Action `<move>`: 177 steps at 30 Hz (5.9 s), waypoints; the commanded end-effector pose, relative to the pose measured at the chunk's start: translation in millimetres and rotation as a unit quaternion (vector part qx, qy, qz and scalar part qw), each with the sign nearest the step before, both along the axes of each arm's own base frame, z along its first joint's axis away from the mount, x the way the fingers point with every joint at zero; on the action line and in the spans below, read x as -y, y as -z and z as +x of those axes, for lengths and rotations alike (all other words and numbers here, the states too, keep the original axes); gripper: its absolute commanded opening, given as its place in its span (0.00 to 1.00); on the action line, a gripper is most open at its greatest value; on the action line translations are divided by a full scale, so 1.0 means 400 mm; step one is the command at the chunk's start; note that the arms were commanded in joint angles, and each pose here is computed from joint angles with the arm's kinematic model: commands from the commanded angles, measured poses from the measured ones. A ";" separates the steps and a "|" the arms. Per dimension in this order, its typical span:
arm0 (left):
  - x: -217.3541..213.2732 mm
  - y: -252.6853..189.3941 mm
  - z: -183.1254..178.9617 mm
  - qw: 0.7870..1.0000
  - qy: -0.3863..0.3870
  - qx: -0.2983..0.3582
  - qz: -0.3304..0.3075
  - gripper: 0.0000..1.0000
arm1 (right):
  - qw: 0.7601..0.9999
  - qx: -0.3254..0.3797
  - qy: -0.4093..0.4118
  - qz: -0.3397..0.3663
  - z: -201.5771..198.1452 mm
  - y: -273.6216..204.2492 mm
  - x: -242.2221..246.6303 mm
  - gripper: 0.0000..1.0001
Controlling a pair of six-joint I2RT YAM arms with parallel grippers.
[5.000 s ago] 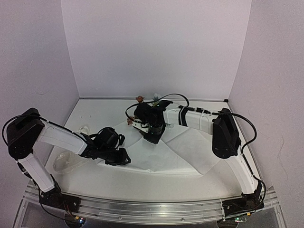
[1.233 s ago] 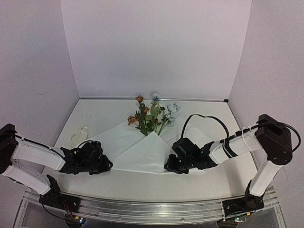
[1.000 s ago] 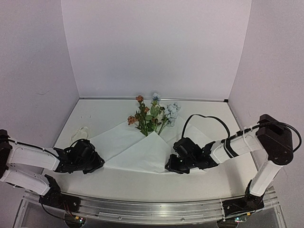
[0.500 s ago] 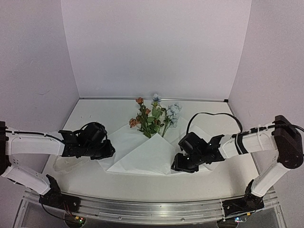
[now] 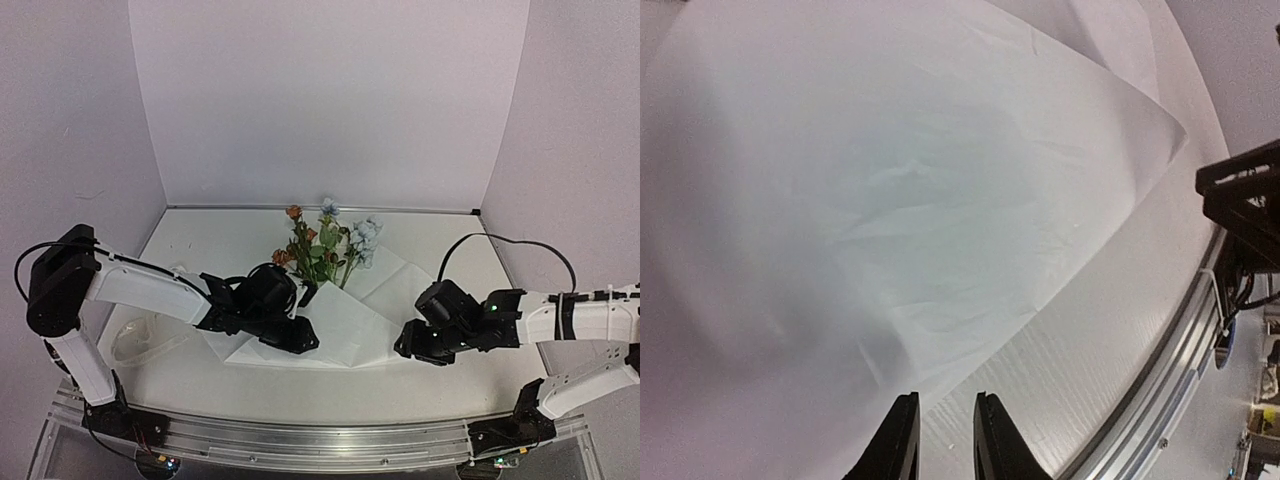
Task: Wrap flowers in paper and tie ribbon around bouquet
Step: Press the fold line on the 1/4-folded wrapping paper, then fold the one-fourth-folded wrapping paper at the center of the board.
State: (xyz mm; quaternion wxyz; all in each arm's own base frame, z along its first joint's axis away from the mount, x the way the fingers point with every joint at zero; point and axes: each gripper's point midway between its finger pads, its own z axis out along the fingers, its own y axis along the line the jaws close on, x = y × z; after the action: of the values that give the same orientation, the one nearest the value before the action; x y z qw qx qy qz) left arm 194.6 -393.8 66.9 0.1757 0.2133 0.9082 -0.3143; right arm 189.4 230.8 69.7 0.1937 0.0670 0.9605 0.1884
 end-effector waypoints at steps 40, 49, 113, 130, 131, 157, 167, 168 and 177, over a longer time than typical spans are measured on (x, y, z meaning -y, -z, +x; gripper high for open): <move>0.053 0.168 0.005 0.998 0.043 -0.032 0.008 0.20 | 0.985 0.075 0.154 0.002 -0.001 0.211 0.168 0.29; 0.053 0.164 0.004 0.998 0.045 -0.034 0.005 0.20 | 0.950 0.148 0.253 -0.106 -0.037 0.142 0.430 0.47; 0.161 -0.010 -0.001 0.993 0.093 -0.004 -0.066 0.23 | 0.964 0.256 0.074 -0.010 0.064 -0.034 0.142 0.00; 0.302 0.074 -0.027 0.983 0.171 0.004 -0.067 0.22 | 0.958 0.271 0.090 -0.034 0.061 -0.049 0.178 0.00; 0.302 0.085 -0.019 0.985 0.162 0.005 -0.060 0.22 | 0.958 0.271 0.088 -0.035 0.061 -0.051 0.177 0.00; 0.232 0.248 0.015 0.997 0.046 -0.043 0.050 0.23 | 0.948 0.276 -0.157 0.031 0.058 -0.292 -0.193 0.00; 0.232 0.105 0.021 0.997 0.045 -0.011 -0.060 0.25 | 0.969 0.193 -0.133 0.083 0.083 -0.223 -0.170 0.00; 0.234 0.081 0.017 0.996 0.053 -0.005 -0.073 0.26 | 0.969 0.190 -0.132 0.084 0.083 -0.220 -0.166 0.00; 0.194 -0.079 0.020 0.988 0.061 0.003 -0.141 0.34 | 0.979 0.153 -0.123 0.057 0.089 -0.177 -0.131 0.00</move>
State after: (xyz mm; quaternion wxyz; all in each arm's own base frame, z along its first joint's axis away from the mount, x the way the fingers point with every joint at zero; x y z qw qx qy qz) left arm 196.2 -477.0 45.5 0.1623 0.2490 0.8670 -0.3999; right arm 226.4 286.5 142.5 0.3252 -0.0753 0.9010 0.2770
